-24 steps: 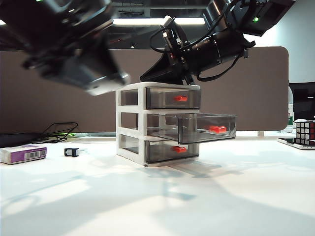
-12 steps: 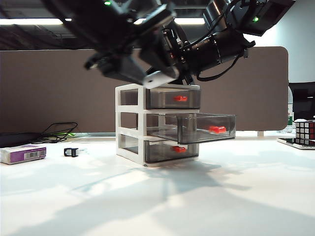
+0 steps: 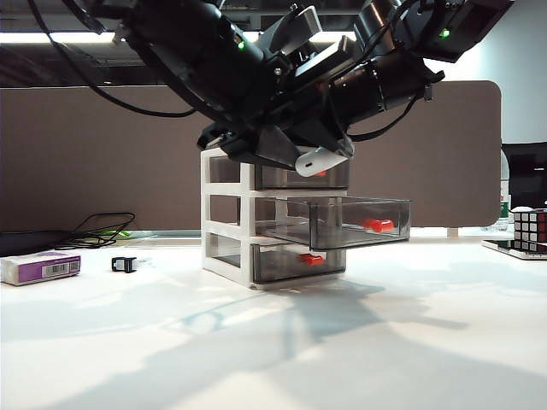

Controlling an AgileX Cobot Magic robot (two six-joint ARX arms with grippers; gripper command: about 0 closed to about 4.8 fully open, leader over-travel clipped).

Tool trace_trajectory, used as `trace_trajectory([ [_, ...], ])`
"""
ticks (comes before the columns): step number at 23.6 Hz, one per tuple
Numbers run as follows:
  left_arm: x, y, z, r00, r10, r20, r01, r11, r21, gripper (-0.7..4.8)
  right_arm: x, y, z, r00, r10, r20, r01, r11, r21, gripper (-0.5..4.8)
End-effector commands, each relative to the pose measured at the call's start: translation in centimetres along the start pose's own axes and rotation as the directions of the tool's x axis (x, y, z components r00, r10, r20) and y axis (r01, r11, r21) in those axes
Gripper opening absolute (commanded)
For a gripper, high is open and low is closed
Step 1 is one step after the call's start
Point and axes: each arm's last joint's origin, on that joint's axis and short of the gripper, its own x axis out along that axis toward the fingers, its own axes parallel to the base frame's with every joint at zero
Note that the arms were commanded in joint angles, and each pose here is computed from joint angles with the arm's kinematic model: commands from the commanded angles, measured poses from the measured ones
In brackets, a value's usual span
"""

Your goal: Open the second layer of the drawer on the table, pick up the earphone case on the table and put it in, and finally close the drawer.

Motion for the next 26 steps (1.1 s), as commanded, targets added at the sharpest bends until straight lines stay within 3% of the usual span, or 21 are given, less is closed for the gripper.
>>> trace_trajectory([
  [1,0.6,0.1,0.0,0.999,0.030,0.019,-0.030,0.999,0.009,-0.05,0.6,-0.4,-2.6,0.993,0.008,-0.122,0.013,0.985,0.172,-0.05],
  [15,1.3,0.5,-1.0,0.998,0.051,-0.044,-0.050,0.999,0.015,0.01,0.6,-0.3,-2.6,0.992,0.009,-0.123,0.013,0.985,0.174,-0.05],
  [19,1.3,0.5,-1.1,0.998,0.048,-0.050,-0.047,0.999,0.015,1.27,0.6,-0.3,-2.7,0.992,0.009,-0.129,0.014,0.984,0.180,-0.05],
  [21,1.3,0.5,-1.4,0.995,0.052,-0.080,-0.050,0.998,0.031,1.52,0.6,-0.3,-2.7,0.992,0.009,-0.129,0.014,0.984,0.180,-0.05],
  [24,1.3,0.6,-1.5,0.994,0.063,-0.094,-0.059,0.997,0.051,3.15,0.6,-0.3,-2.7,0.992,0.009,-0.129,0.014,0.984,0.180,-0.05],
  [25,1.3,0.6,-1.5,0.994,0.063,-0.094,-0.058,0.997,0.058,3.57,0.6,-0.3,-2.7,0.992,0.009,-0.129,0.014,0.984,0.180,-0.05],
  [26,1.3,0.6,-1.5,0.994,0.064,-0.094,-0.058,0.996,0.061,3.66,0.6,-0.3,-2.7,0.992,0.009,-0.129,0.014,0.984,0.180,-0.05],
])
